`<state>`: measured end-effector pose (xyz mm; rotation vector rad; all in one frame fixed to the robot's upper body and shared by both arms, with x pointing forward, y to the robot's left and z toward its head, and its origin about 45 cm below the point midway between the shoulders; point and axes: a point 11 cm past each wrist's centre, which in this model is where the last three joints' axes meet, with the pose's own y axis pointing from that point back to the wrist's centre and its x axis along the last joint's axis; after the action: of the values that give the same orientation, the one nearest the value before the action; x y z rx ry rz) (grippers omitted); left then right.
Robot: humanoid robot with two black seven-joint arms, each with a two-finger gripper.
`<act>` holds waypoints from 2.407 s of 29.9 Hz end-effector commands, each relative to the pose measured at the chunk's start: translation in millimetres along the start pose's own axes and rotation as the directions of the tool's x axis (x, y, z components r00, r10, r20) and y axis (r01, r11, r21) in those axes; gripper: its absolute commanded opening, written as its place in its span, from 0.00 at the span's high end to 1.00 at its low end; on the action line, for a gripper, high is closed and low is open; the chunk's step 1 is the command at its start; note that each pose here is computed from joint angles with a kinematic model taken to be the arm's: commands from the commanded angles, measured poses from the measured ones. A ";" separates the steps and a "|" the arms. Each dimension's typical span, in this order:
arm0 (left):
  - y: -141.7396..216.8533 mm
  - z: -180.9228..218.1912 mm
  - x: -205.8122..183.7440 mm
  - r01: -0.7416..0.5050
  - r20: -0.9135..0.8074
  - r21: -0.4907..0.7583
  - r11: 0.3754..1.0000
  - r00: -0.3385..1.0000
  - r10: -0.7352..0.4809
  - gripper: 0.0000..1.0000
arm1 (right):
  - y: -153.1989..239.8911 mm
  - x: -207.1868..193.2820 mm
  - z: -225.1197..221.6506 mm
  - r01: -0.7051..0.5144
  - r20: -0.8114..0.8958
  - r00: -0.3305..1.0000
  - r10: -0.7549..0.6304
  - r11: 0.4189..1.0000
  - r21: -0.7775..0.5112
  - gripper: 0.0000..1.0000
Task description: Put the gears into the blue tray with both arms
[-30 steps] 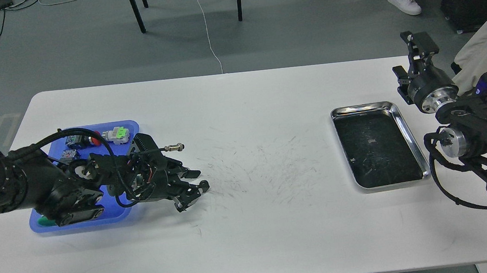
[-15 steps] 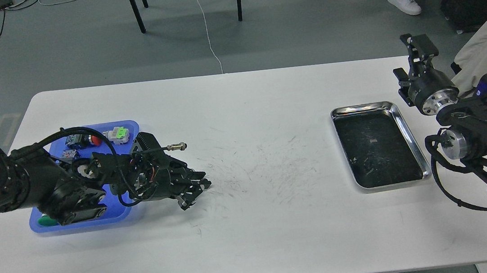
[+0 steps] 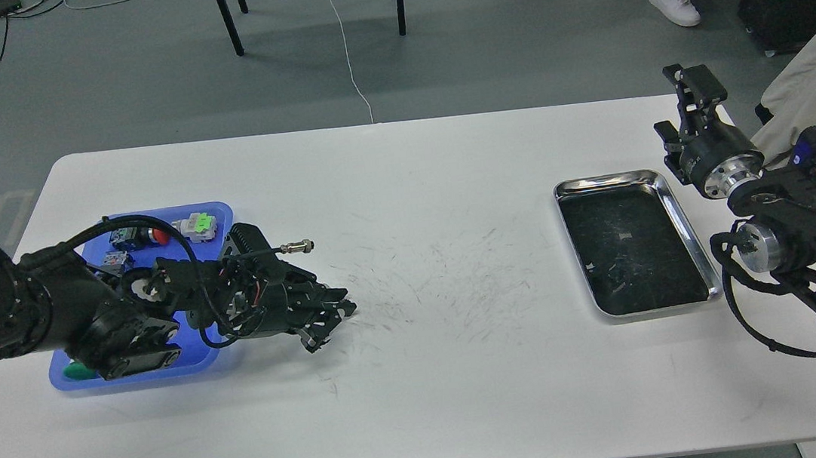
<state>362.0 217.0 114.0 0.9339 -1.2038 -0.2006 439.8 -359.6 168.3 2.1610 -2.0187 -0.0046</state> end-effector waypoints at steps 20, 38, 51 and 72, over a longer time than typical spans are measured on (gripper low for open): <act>155.6 -92.1 -71.9 0.085 -0.067 0.314 0.946 0.995 -0.067 0.86 | -2.2 -2.1 -4.0 0.007 -0.006 1.000 -0.007 1.000 0.006 0.04; 143.9 -82.4 -105.2 0.108 -0.121 0.307 0.946 0.990 -0.073 0.85 | -1.3 -3.6 -2.5 0.012 -0.004 1.000 -0.012 1.000 0.003 0.04; 146.9 -84.9 -107.8 0.108 -0.124 0.319 0.941 0.990 -0.072 0.76 | -1.7 -3.2 -3.1 0.011 -0.005 1.000 -0.011 1.000 0.005 0.04; 173.7 -111.2 -70.4 -0.064 -0.182 0.450 0.891 0.970 0.162 0.49 | -1.3 2.5 -6.3 0.004 -0.012 1.000 -0.004 1.000 0.009 0.04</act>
<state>360.4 422.2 161.8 1.2604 -1.1121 0.1637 441.7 -359.0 172.6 2.1677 -2.0099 0.0103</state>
